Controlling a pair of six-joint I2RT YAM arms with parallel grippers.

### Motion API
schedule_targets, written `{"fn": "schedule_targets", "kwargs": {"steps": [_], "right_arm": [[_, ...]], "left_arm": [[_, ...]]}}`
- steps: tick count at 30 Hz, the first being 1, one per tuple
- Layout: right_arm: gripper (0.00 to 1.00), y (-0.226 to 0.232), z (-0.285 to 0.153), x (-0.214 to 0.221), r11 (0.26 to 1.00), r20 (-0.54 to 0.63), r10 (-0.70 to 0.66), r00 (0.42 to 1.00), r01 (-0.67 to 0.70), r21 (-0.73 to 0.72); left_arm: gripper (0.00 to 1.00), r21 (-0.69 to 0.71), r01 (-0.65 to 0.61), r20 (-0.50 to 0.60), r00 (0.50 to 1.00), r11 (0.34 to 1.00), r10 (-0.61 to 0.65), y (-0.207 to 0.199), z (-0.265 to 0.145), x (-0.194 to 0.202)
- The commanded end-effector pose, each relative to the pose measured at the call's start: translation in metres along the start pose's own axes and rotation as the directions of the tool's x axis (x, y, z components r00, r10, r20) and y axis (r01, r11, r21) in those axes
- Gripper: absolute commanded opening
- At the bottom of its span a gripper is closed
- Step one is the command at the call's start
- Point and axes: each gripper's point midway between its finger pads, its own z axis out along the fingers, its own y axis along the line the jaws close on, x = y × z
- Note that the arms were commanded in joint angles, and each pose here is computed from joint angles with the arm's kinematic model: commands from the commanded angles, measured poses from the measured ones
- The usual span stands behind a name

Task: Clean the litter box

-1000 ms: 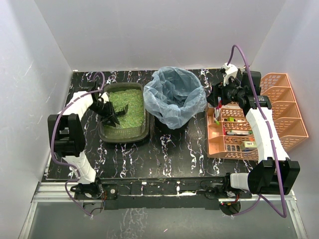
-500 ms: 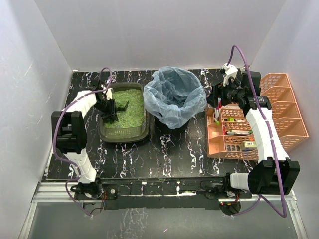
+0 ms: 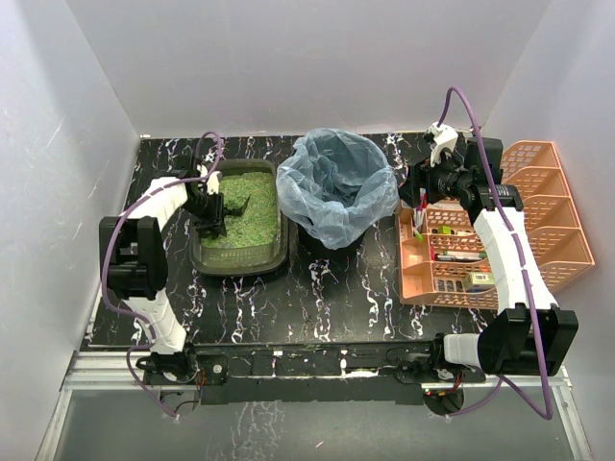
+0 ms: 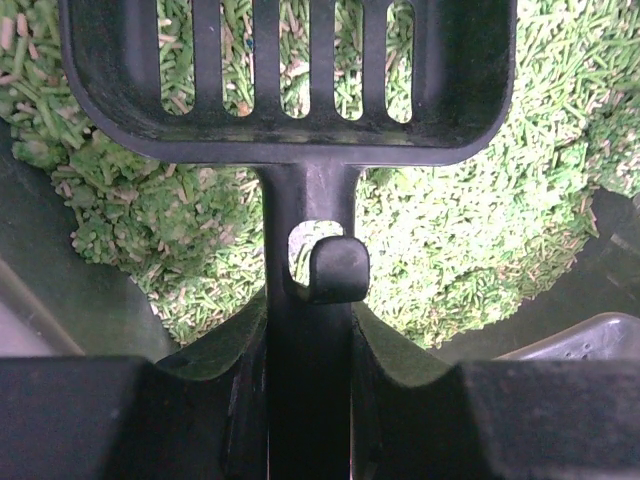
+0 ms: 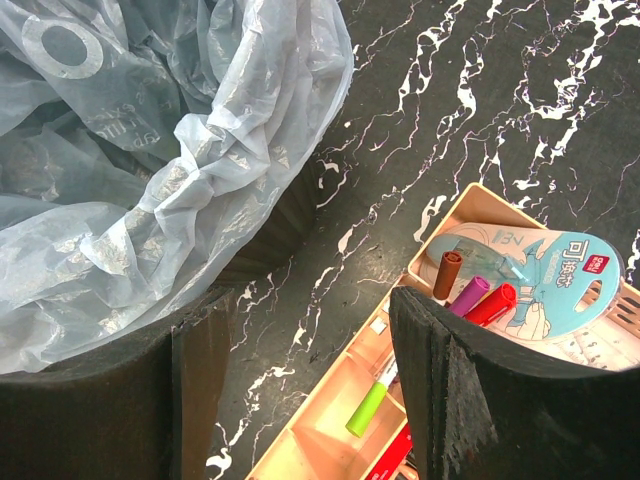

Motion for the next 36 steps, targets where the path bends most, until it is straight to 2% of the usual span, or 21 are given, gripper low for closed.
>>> {"fn": "schedule_targets", "kwargs": {"steps": [1, 11, 19, 27, 32, 36], "right_arm": [[0.68, -0.001, -0.003, -0.024, 0.998, 0.078, -0.063, 0.995, 0.063, -0.004], [0.68, -0.001, -0.004, -0.022, 0.998, 0.079, -0.067, 0.995, 0.067, 0.003], [0.68, 0.000, -0.004, -0.025, 0.998, 0.079, -0.065, 0.995, 0.066, -0.005], [0.68, 0.000, -0.004, -0.025, 0.998, 0.076, -0.063, 0.995, 0.063, -0.004], [0.68, 0.000, -0.004, -0.026, 0.998, 0.078, -0.059, 0.995, 0.060, -0.008], [0.68, 0.000, -0.004, -0.026, 0.998, 0.076, -0.056, 0.996, 0.057, -0.009]], "left_arm": [[0.00, 0.002, -0.080, 0.044, 0.996, 0.997, 0.080, -0.008, -0.028, 0.000], [0.00, -0.040, -0.254, 0.160, 0.953, 0.966, 0.257, -0.006, -0.044, 0.009], [0.00, -0.050, -0.323, 0.285, 0.902, 0.945, 0.323, -0.010, -0.046, 0.018], [0.00, -0.017, -0.359, 0.394, 0.855, 0.933, 0.337, -0.017, -0.047, 0.025], [0.00, 0.022, -0.370, 0.385, 0.860, 0.929, 0.334, -0.025, -0.049, 0.027], [0.00, -0.022, -0.330, 0.380, 0.870, 0.944, 0.313, -0.013, -0.057, 0.025]]}}
